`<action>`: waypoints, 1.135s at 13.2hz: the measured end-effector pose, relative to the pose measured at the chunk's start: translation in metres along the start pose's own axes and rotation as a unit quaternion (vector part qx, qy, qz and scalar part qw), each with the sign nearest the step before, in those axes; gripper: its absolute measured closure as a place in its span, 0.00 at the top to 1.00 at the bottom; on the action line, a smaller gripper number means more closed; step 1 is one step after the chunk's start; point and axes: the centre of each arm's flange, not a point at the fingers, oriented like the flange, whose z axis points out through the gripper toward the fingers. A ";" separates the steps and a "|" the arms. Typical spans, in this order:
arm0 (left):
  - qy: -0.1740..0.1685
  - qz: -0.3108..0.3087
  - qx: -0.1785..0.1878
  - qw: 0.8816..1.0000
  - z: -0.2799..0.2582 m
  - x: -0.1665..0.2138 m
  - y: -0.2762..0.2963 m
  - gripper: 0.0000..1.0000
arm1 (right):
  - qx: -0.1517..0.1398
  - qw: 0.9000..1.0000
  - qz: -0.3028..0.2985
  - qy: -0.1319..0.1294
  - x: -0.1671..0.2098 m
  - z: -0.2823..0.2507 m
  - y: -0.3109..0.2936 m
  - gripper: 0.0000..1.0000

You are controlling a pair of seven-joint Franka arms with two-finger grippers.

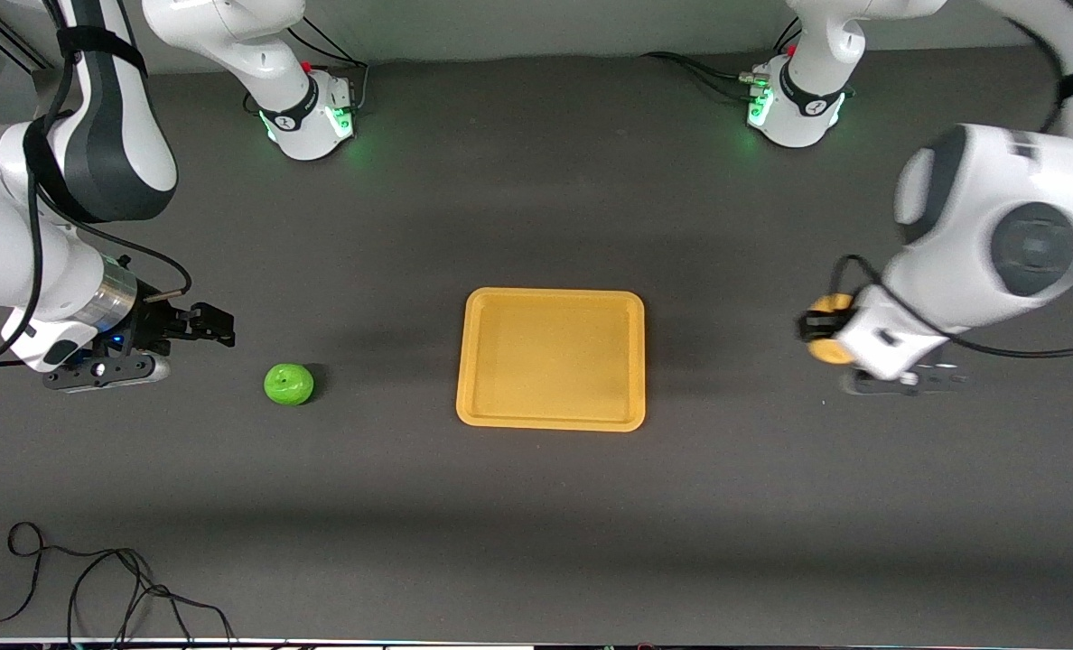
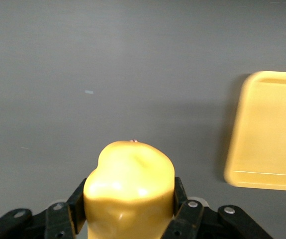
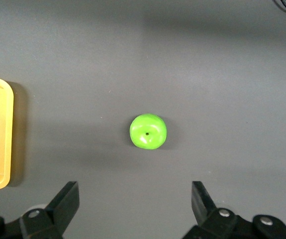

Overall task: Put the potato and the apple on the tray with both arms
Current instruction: 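Carry the potato with the left gripper over the yellow tray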

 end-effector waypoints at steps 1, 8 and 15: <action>0.004 -0.005 -0.004 1.000 -0.001 -0.010 0.043 0.68 | 0.000 1.000 0.000 0.000 0.000 0.000 0.000 1.00; 0.030 -0.027 -0.044 0.998 0.094 -0.061 0.264 0.68 | 0.000 1.000 0.002 0.000 0.000 0.000 0.002 1.00; 0.043 -0.018 -0.036 0.998 0.214 -0.033 0.281 0.68 | -0.001 1.000 0.003 -0.001 0.000 0.000 0.004 1.00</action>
